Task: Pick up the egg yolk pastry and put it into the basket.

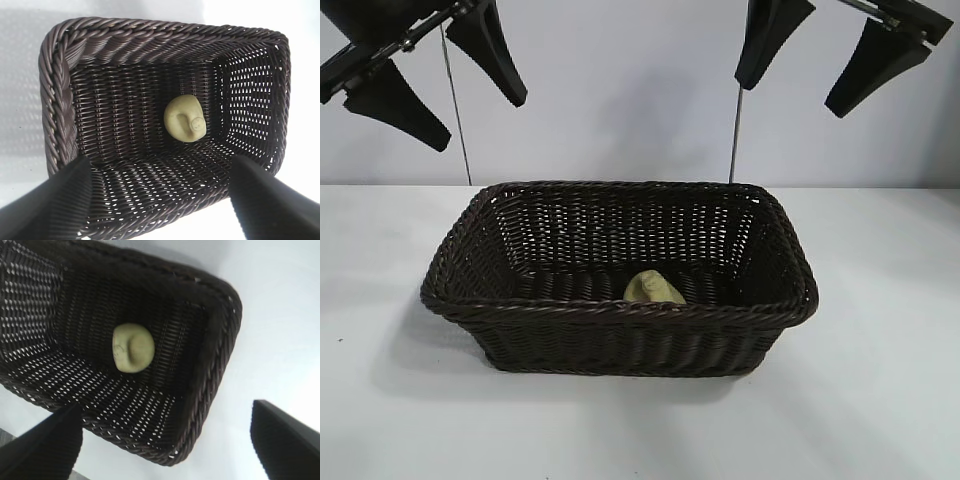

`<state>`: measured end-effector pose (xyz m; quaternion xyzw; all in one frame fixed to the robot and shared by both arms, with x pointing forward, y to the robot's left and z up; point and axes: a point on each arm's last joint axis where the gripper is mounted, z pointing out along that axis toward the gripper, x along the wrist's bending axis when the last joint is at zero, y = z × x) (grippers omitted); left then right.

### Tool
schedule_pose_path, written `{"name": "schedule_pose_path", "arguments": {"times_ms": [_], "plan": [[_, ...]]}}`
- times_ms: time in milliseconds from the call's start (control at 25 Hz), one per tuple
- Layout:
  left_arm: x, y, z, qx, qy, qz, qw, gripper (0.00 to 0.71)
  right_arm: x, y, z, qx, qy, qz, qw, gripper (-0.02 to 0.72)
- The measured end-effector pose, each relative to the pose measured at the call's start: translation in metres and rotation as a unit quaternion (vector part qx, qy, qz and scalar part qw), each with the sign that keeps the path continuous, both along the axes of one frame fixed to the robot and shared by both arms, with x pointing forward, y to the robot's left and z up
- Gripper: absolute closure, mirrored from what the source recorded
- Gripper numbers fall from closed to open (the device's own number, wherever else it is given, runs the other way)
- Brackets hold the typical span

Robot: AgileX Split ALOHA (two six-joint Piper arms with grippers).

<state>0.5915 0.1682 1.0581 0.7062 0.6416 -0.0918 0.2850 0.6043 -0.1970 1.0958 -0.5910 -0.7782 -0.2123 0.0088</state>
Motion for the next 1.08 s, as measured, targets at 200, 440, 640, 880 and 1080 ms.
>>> {"name": "schedule_pose_path", "arguments": {"times_ms": [200, 440, 640, 880, 1080], "plan": [[0.000, 0.000, 0.000, 0.000, 0.000, 0.000, 1.000, 0.157, -0.003, -0.002, -0.013, -0.010, 0.022, 0.001, 1.000, 0.050], [0.000, 0.000, 0.000, 0.000, 0.000, 0.000, 1.000, 0.157, -0.003, -0.002, -0.013, -0.011, 0.022, 0.001, 1.000, 0.050], [0.000, 0.000, 0.000, 0.000, 0.000, 0.000, 1.000, 0.157, -0.003, -0.002, -0.013, -0.011, 0.022, 0.001, 1.000, 0.050], [0.000, 0.000, 0.000, 0.000, 0.000, 0.000, 1.000, 0.157, -0.003, -0.002, -0.013, -0.011, 0.022, 0.001, 1.000, 0.050], [0.000, 0.000, 0.000, 0.000, 0.000, 0.000, 1.000, 0.157, -0.003, -0.002, -0.013, -0.011, 0.022, 0.001, 1.000, 0.050]]}}
